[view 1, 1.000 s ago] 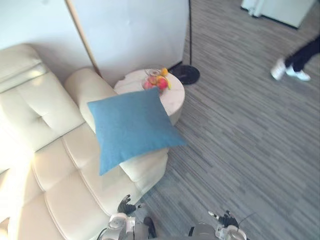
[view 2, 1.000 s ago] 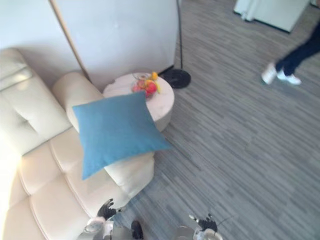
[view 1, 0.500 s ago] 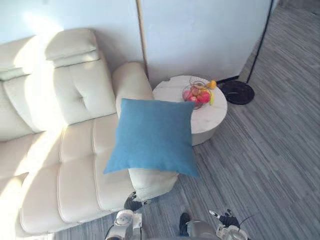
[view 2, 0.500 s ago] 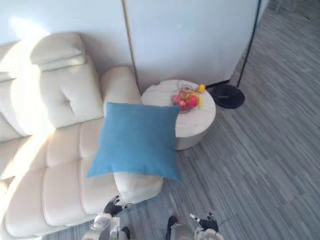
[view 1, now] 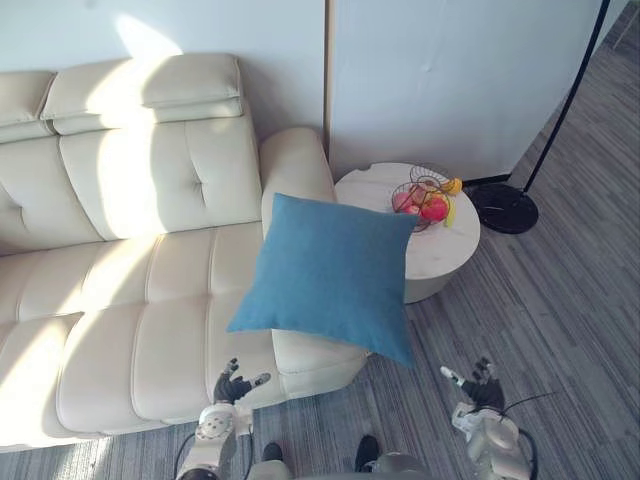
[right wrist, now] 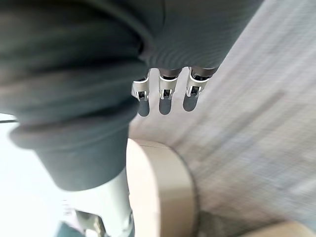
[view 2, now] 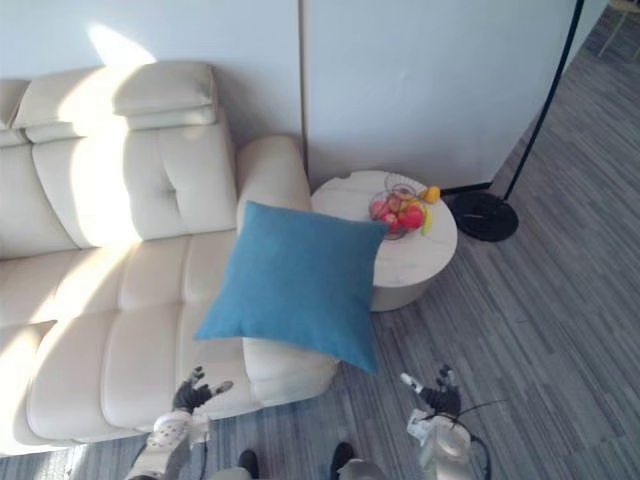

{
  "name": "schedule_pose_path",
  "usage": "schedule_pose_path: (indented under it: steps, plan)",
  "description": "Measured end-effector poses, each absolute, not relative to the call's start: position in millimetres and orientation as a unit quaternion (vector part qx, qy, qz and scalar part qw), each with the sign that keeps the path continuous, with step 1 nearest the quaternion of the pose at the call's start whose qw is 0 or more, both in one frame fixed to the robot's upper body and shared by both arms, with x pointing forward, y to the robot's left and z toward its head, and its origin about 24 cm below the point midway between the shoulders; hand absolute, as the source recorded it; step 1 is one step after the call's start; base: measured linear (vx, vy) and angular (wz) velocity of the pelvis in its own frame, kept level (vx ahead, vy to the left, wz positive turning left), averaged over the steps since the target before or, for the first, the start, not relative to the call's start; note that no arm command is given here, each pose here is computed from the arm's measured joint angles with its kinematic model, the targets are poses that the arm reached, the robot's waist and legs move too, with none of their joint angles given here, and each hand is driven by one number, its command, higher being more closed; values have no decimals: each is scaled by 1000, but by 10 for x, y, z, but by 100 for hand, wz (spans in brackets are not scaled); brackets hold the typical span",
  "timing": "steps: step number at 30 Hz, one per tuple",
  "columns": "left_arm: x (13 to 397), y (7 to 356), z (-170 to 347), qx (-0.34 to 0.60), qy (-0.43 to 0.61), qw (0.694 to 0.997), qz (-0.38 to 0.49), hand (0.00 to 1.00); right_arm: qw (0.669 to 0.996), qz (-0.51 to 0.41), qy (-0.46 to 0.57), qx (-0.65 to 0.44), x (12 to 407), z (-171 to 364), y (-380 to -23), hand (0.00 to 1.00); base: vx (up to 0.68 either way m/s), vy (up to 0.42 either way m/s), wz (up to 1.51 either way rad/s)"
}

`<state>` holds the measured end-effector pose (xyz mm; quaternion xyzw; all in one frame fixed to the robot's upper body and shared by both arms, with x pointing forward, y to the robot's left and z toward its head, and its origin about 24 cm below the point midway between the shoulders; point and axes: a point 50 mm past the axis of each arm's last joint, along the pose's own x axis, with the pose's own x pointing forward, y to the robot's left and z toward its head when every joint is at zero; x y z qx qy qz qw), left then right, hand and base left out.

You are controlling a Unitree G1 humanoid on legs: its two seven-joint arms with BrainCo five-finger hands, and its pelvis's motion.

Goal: Pick up cushions and gather them together orderly.

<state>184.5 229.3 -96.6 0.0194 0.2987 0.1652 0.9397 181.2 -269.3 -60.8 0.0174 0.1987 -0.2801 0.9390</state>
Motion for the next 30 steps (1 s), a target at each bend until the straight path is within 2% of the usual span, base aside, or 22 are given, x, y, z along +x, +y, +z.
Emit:
schedule_pose_path:
  steps: [5,9,17,24,30]
  plan:
    - [1984,2581,-664,6,224,949,221,0,950,-275,148,-30,1931,-337,-2859,0,-25,25,-10]
    - [2192,2645,-402,5,161,960,230,0,957,-260,126,-29,2099,-241,-2813,0,0,0,0]
    - [2484,2512,-183,-3,110,972,210,0,971,-223,84,-9,2451,-51,-2635,0,48,8,0]
    - [3025,2185,169,-1,54,987,153,0,987,-157,36,12,3015,270,-2296,0,-30,7,-5]
    - [3250,2104,311,-11,44,988,150,0,989,-147,1,26,3266,527,-2178,0,-79,0,-3]
